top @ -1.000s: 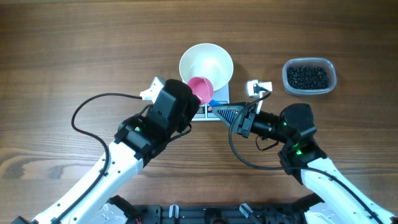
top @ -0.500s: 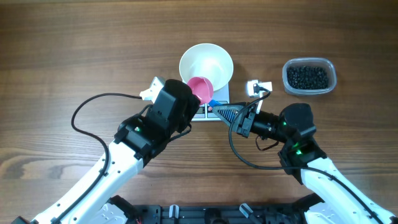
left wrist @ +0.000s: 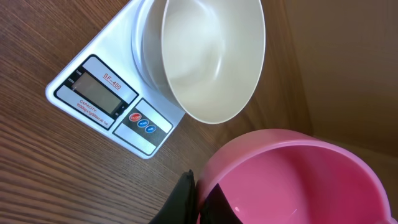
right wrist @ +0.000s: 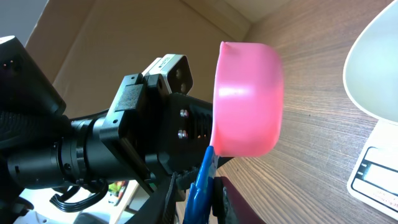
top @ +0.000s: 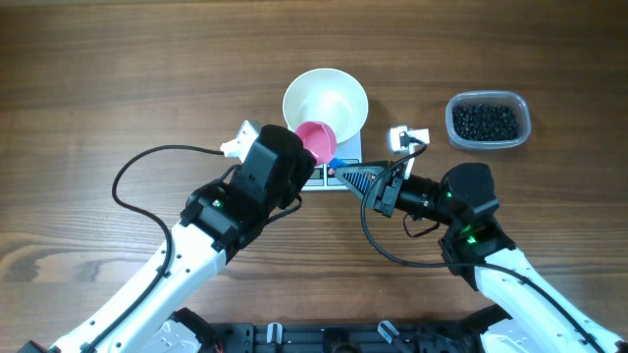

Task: Scoop item into bowl and weigh 150g on scale
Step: 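Close the right gripper on the blue handle and release the left gripper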

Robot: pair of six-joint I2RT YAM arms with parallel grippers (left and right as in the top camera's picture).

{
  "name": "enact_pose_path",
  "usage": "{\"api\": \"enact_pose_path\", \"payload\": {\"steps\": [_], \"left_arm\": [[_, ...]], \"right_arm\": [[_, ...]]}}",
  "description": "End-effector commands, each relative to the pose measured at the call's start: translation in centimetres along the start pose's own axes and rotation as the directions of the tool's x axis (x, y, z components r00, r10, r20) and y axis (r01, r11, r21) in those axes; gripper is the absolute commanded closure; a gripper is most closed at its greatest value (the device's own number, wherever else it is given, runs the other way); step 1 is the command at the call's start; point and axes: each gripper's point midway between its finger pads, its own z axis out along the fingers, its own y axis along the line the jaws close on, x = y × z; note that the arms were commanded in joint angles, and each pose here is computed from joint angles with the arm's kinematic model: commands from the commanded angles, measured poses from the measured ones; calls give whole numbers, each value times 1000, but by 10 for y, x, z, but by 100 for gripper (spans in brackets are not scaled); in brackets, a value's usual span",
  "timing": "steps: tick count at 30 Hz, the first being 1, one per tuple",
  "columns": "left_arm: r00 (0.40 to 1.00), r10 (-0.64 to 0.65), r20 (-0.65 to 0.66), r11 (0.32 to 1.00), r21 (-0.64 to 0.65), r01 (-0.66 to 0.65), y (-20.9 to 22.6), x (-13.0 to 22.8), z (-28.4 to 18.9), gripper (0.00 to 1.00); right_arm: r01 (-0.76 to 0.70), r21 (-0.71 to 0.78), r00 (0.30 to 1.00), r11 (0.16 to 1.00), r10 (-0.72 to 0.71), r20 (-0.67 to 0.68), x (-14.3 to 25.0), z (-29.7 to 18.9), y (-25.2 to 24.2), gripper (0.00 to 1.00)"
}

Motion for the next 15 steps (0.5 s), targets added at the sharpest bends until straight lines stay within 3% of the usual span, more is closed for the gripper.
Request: {"api": "enact_pose_path", "payload": {"steps": [1, 11, 15], "left_arm": [[999, 37, 18, 999, -20, -36, 4, -3, 2, 96], [999, 36, 19, 999, -19, -36, 3, -3, 2, 96], [999, 36, 18, 999, -19, -36, 3, -3, 2, 96]], "right_arm": [[49, -30, 999, 998, -49, 11, -6, 1, 11, 81], [48, -34, 999, 998, -48, 4, -5, 1, 12, 83], [49, -34, 999, 998, -48, 4, -5, 1, 12, 95]]}}
